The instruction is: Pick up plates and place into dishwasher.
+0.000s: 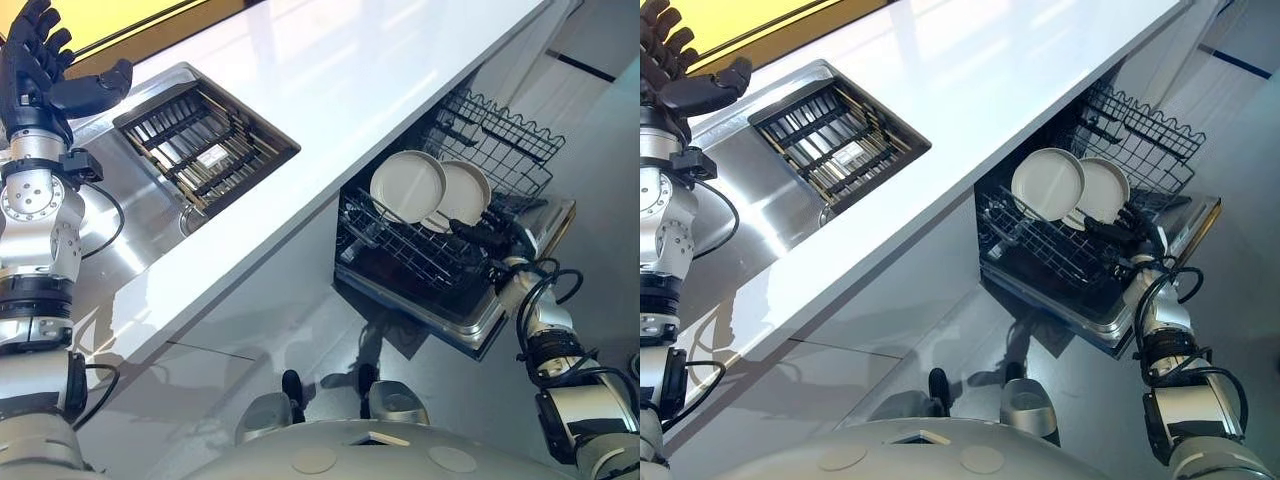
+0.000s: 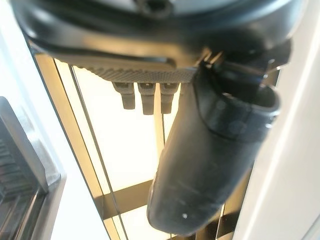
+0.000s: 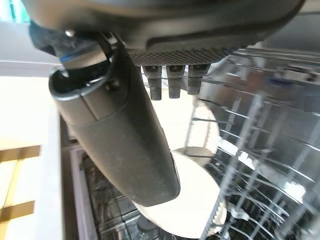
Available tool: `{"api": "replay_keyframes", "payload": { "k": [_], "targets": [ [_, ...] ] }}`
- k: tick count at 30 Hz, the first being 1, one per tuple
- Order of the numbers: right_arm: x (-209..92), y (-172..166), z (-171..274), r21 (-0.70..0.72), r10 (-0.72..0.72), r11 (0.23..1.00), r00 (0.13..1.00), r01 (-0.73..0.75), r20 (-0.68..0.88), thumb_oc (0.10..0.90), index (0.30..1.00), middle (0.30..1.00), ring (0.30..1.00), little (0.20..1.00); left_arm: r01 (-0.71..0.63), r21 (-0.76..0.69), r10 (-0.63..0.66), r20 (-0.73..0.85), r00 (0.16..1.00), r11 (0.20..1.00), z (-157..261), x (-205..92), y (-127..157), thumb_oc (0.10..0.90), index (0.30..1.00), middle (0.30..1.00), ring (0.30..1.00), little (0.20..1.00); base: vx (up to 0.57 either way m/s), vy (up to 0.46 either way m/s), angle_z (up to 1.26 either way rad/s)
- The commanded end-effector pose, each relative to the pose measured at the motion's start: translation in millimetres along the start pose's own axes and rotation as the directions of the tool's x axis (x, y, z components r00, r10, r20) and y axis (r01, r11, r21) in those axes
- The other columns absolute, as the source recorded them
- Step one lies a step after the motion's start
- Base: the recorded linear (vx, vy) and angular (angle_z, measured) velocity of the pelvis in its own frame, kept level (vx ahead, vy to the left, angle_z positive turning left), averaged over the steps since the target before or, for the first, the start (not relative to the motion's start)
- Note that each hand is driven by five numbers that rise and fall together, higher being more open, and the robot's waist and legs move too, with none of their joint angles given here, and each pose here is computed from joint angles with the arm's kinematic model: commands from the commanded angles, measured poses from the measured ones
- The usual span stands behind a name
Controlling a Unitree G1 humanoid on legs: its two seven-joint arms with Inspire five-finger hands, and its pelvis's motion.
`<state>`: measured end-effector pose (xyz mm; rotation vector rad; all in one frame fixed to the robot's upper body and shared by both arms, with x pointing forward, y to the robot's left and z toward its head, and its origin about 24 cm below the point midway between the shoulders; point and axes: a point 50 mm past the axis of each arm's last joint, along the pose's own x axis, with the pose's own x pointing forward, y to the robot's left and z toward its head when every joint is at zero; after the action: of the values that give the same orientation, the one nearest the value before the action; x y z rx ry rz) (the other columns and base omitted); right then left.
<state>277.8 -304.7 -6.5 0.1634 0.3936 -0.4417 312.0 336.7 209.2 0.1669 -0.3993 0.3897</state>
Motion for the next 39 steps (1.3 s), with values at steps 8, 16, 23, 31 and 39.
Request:
{"api": "replay_keyframes", "payload": {
  "k": [8,16,23,31,39],
  "targets": [
    [0.7,-17.3,20.2,0.093,-0.118,0.99,0.978,0.103,0.172,0.8,0.9,0.9,0.9,0.9,-0.027,-0.012,0.028,0.147,0.989,1.0,29.3,4.3,7.4,0.8,0.9,0.9,0.9,0.9,0.01,0.001,0.11],
    [-4.0,-24.3,7.3,0.137,-0.197,0.975,0.967,0.175,0.163,0.8,0.9,0.9,0.9,0.9,-0.026,-0.01,0.027,0.131,0.991,1.0,27.0,-0.2,9.1,0.8,0.9,0.9,0.9,0.9,0.01,-0.003,0.08],
    [-10.1,-15.0,32.8,-0.051,-0.219,0.966,0.902,0.255,0.371,0.8,0.9,0.9,0.9,0.9,-0.023,-0.01,0.025,0.132,0.991,1.0,31.3,0.2,11.8,0.8,0.9,0.9,0.9,0.9,-0.02,0.004,0.02],
    [-24.1,-19.3,66.9,-0.037,-0.294,0.925,0.774,0.378,0.561,0.8,0.9,0.9,0.9,0.9,-0.087,-0.02,0.089,0.143,0.986,0.996,27.2,-7.1,25.1,0.8,0.9,0.9,0.9,0.9,-0.05,0.023,-0.04],
    [-17.7,-35.7,37.1,0.02,-0.339,0.932,0.849,0.362,0.405,0.8,0.9,0.9,0.9,0.9,-0.149,0.021,0.147,0.099,0.984,0.989,29.0,-8.3,62.5,0.8,0.9,0.9,0.9,0.9,0.03,-0.036,-0.23]
  ]
}}
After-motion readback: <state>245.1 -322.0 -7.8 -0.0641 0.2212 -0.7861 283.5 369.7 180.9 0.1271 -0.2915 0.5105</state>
